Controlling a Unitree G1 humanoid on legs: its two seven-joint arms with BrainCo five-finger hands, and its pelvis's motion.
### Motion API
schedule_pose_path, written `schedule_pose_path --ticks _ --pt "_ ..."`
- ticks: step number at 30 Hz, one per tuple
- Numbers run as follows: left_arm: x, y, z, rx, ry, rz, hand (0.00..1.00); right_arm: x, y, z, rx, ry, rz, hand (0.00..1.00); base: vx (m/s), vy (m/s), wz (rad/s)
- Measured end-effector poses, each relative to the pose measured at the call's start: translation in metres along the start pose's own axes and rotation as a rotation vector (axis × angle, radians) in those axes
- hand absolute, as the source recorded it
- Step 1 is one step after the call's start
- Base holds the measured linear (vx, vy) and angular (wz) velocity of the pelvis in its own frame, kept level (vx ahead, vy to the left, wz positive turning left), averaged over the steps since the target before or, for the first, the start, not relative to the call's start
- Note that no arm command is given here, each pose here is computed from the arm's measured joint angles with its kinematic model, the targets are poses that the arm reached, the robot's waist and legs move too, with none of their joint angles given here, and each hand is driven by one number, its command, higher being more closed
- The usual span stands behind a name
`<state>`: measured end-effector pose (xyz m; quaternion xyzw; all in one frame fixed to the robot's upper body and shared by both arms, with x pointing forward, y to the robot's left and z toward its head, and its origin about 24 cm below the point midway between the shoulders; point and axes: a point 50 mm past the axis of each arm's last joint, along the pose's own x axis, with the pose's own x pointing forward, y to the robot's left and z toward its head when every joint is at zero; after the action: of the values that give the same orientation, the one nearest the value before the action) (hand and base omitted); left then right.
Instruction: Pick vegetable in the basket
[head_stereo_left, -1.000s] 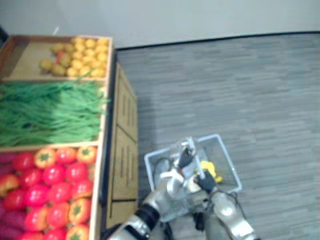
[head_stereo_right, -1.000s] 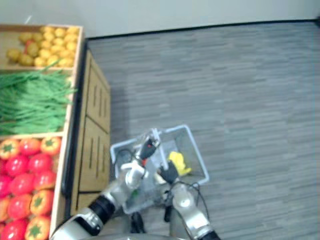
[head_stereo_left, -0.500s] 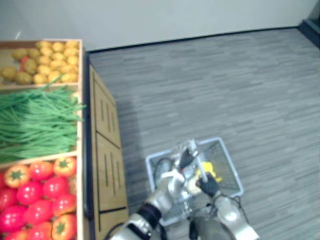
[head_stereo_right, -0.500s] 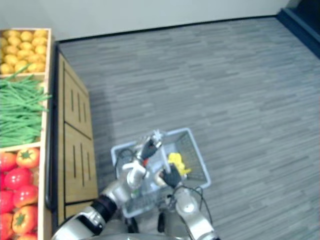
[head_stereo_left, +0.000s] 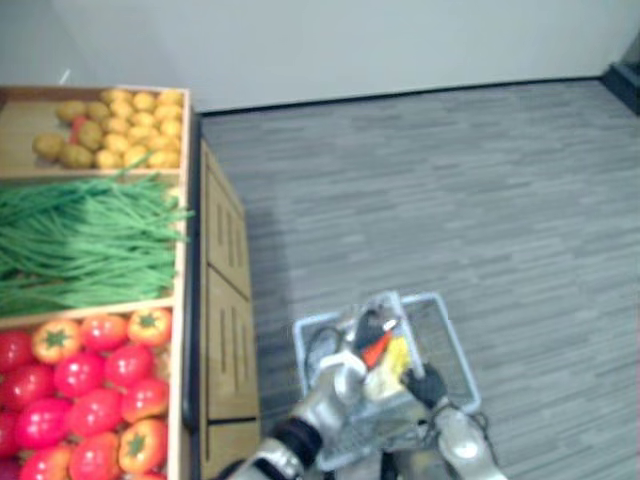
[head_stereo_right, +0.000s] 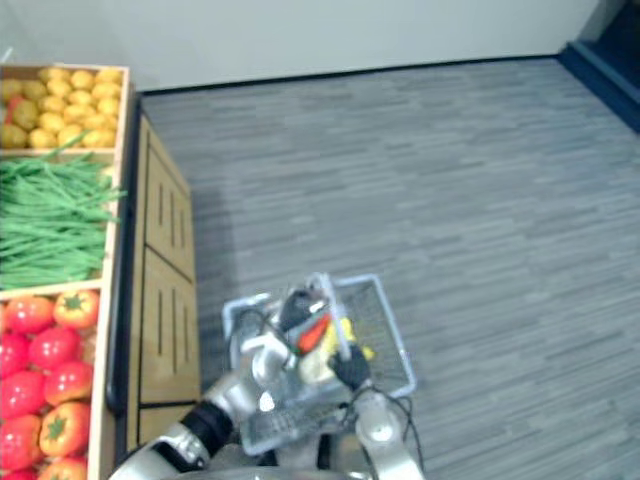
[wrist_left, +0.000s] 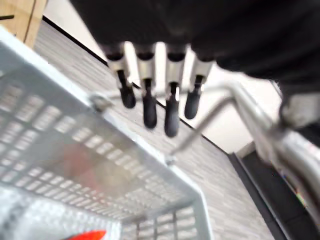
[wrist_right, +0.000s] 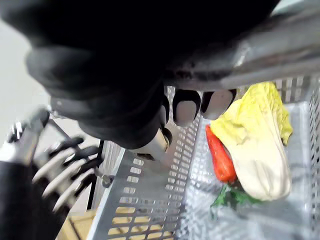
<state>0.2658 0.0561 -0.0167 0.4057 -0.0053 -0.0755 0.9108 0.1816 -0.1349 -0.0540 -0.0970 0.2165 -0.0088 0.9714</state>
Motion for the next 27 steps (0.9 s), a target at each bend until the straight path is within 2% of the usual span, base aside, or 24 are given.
schedule_pose_path --ticks 3,6,9,13,15,19,24,27 --pt "-0.001 0.025 -0.007 -0.072 -0.003 0.079 0.0 0.001 -0.03 -0.021 0.024 0.091 -0.166 1.0 0.04 0.048 0.0" --pt "-0.002 0.056 -0.006 -0.2 -0.042 0.183 0.0 -0.003 -0.059 -0.047 0.046 0.206 -0.317 1.0 0.05 0.051 0.06" --pt "-0.004 0.071 -0.01 -0.286 -0.049 0.228 0.0 -0.004 -0.071 -0.057 0.067 0.262 -0.39 1.0 0.02 0.052 0.08" --pt "-0.013 0.074 -0.031 -0.338 0.04 0.253 0.0 -0.009 -0.086 -0.072 0.084 0.332 -0.477 1.0 -0.02 0.043 0.08" --pt "-0.018 0.069 -0.049 -0.336 0.119 0.247 0.0 -0.011 -0.091 -0.076 0.092 0.353 -0.507 1.0 -0.05 0.032 0.0" --pt "-0.04 0.043 -0.104 -0.357 0.411 0.194 0.0 -0.015 -0.098 -0.087 0.113 0.42 -0.552 1.0 -0.01 0.006 0.0" --pt "-0.111 0.005 -0.174 -0.357 0.887 0.057 0.0 -0.018 -0.105 -0.099 0.098 0.5 -0.58 1.0 0.01 0.013 -0.04" --pt "-0.143 -0.006 -0.19 -0.337 1.023 -0.013 0.0 -0.019 -0.11 -0.103 0.092 0.531 -0.594 1.0 0.01 0.013 0.0"
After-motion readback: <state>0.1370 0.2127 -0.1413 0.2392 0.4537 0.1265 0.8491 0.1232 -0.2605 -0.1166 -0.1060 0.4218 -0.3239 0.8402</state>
